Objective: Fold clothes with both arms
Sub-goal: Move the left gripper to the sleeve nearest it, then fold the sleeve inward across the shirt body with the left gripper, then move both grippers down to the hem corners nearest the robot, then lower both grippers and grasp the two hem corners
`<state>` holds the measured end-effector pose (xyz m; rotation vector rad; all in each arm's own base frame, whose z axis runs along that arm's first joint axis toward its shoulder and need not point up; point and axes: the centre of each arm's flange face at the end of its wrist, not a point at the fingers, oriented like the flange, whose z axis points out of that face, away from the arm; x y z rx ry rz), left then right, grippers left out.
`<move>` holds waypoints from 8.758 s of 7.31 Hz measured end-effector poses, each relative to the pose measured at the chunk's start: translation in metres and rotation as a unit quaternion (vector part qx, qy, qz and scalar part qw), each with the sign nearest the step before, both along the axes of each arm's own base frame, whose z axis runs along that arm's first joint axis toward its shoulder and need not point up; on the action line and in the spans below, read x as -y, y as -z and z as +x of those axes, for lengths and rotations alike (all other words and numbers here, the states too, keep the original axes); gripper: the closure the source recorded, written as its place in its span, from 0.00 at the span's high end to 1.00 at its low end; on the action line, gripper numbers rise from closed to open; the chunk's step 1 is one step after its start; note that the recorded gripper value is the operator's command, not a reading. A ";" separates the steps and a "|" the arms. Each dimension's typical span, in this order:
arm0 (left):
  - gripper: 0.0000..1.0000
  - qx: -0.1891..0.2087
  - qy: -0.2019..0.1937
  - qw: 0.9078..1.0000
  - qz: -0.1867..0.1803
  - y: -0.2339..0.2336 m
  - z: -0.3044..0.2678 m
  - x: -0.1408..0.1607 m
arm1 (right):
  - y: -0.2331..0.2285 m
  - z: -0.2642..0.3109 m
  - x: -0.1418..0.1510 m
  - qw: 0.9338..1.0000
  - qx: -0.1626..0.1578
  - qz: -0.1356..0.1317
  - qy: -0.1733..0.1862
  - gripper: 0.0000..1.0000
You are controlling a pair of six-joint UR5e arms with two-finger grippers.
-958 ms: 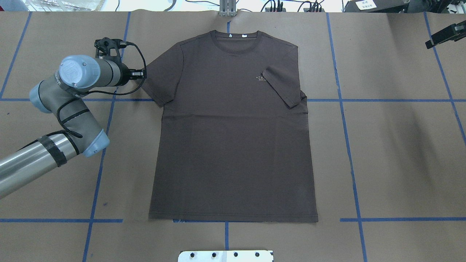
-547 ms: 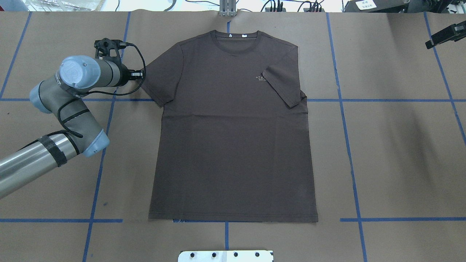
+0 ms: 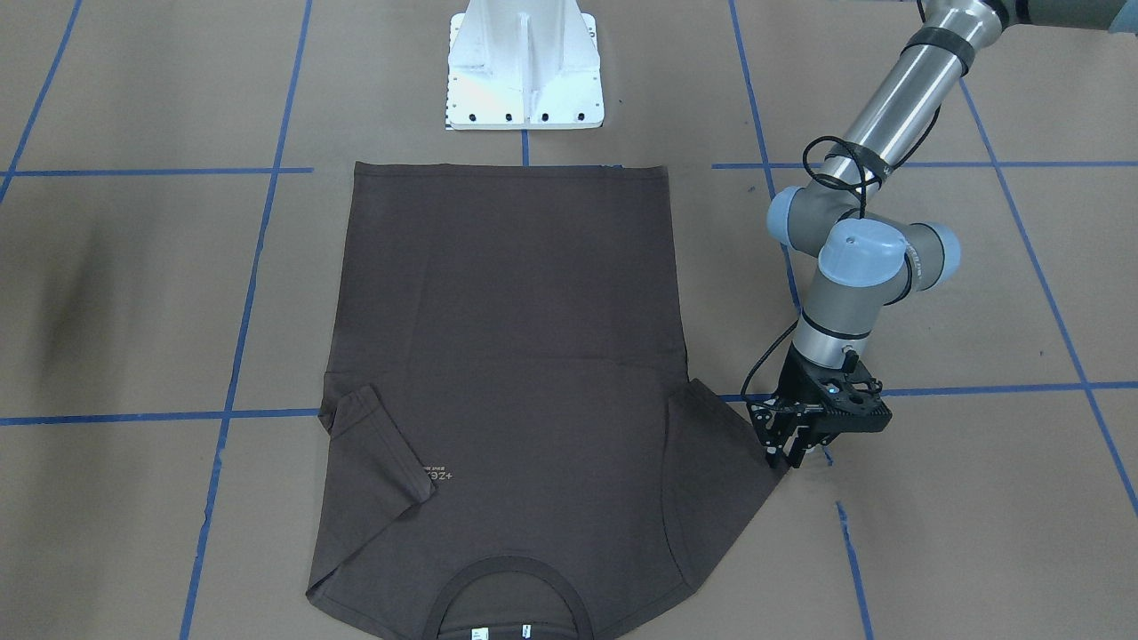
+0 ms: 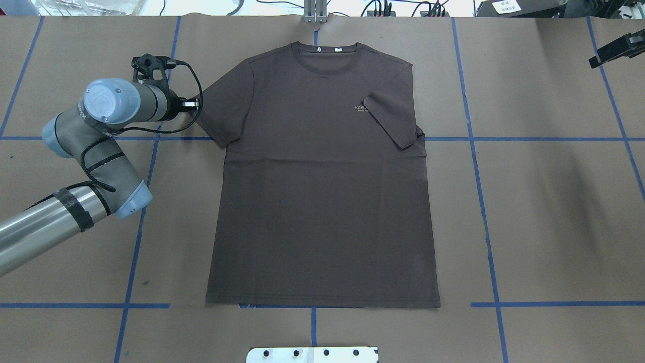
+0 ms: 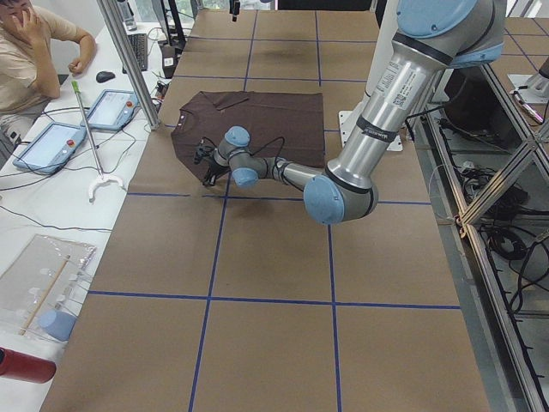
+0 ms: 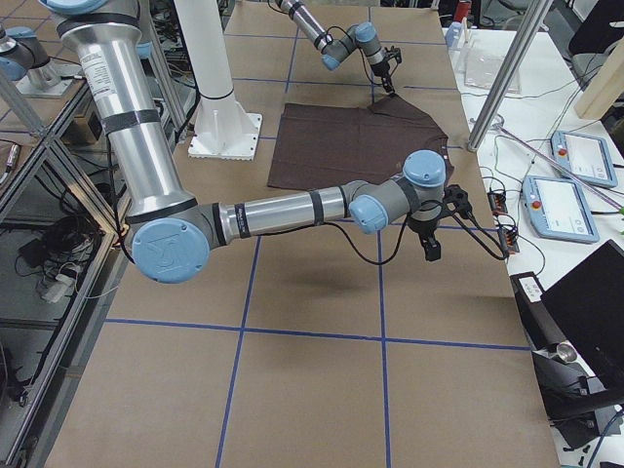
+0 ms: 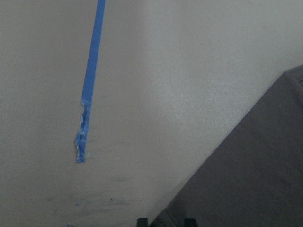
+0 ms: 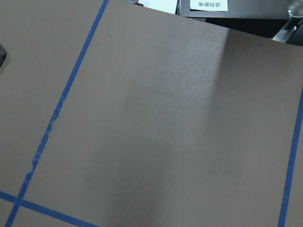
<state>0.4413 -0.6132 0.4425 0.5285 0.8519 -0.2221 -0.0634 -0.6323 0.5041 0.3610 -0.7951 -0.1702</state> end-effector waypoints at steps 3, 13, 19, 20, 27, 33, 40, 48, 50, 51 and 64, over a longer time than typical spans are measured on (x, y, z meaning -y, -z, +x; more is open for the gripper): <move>0.00 -0.004 -0.005 1.000 0.003 0.013 0.010 -0.001 | -0.001 0.001 0.000 1.000 0.000 -0.001 0.000 1.00; 1.00 0.013 -0.012 0.998 -0.057 0.175 0.084 0.006 | 0.003 0.000 0.001 1.000 -0.001 0.001 -0.004 1.00; 1.00 -0.025 -0.067 0.997 -0.019 0.204 0.038 -0.057 | 0.110 -0.096 -0.093 0.992 0.086 -0.068 -0.063 1.00; 1.00 -0.040 -0.090 0.995 -0.012 0.206 0.033 -0.090 | 0.135 -0.130 -0.132 0.988 0.100 -0.086 -0.077 1.00; 0.78 -0.093 -0.129 0.981 -0.114 0.155 0.056 -0.329 | 0.173 -0.316 -0.391 0.969 0.110 -0.169 -0.141 0.97; 0.78 -0.032 -0.126 0.978 -0.162 0.106 0.065 -0.380 | 0.178 -0.316 -0.402 0.970 0.115 -0.167 -0.138 0.98; 0.46 -0.023 -0.143 0.975 -0.166 0.098 0.067 -0.401 | 0.180 -0.315 -0.402 0.969 0.117 -0.166 -0.138 0.98; 0.00 -0.028 -0.145 0.976 -0.163 0.104 0.065 -0.401 | 0.176 -0.320 -0.404 0.958 0.123 -0.195 -0.170 0.77; 0.00 -0.038 -0.144 0.976 -0.158 0.114 0.059 -0.401 | 0.157 -0.335 -0.409 0.952 0.112 -0.206 -0.197 0.79; 0.00 -0.041 -0.140 0.977 -0.153 0.117 0.058 -0.400 | 0.151 -0.342 -0.415 0.953 0.105 -0.207 -0.197 0.78; 0.00 -0.035 -0.107 0.985 -0.131 0.116 0.051 -0.390 | 0.117 -0.405 -0.473 0.961 0.073 -0.197 -0.179 0.00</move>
